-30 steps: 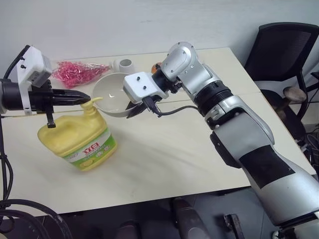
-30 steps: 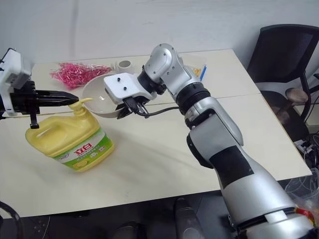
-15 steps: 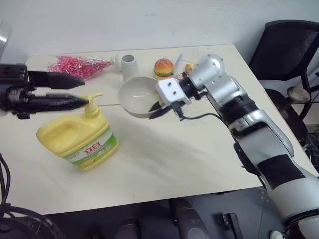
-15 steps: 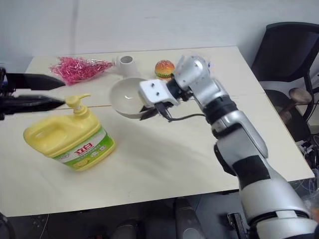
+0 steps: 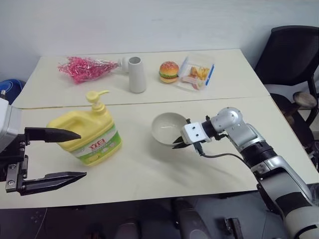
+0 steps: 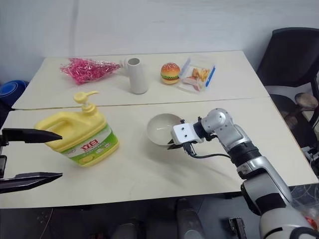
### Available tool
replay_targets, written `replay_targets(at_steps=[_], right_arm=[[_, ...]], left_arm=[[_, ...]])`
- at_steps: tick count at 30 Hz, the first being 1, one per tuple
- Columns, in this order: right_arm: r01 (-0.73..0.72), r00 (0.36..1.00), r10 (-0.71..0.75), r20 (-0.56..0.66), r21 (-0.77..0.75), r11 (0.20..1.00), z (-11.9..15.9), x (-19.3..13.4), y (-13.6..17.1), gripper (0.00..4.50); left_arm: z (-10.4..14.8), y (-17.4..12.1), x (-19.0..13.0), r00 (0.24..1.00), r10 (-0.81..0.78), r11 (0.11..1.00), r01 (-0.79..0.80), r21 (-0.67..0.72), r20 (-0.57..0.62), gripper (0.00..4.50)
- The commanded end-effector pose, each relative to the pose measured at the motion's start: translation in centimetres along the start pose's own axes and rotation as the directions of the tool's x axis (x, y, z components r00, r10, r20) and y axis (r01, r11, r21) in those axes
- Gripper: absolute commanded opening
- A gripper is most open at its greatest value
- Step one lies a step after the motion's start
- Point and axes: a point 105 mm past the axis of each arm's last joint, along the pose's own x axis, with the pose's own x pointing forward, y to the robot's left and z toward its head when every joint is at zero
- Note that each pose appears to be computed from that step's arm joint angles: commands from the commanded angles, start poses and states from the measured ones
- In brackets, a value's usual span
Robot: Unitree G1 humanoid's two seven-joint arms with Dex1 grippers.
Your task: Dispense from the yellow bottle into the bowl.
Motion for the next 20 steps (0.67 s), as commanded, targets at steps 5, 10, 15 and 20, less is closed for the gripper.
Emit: replay_targets(at_steps=[5,10,15,20], right_arm=[[0.088,0.996,-0.09,0.02,0.091,0.992,-0.6,-1.1,-0.4,2.62],[0.143,0.99,-0.144,-0.002,0.136,0.98,0.1,-7.5,-1.1,4.39],[0.179,0.981,-0.193,0.015,0.312,0.933,2.9,-16.2,-0.8,4.46],[0.226,0.968,-0.251,0.007,0.412,0.883,3.2,-19.2,-0.5,4.46]], left_arm=[[0.6,1.1,-0.2,0.997,0.062,0.998,-0.064,0.027,0.054,4.5],[0.4,1.4,-1.2,0.994,0.077,0.997,-0.076,-0.011,0.081,4.5],[0.1,1.7,-3.1,0.988,0.126,0.991,-0.122,-0.046,0.095,4.5],[0.2,1.8,-3.6,0.981,0.149,0.988,-0.144,-0.052,0.121,4.5]])
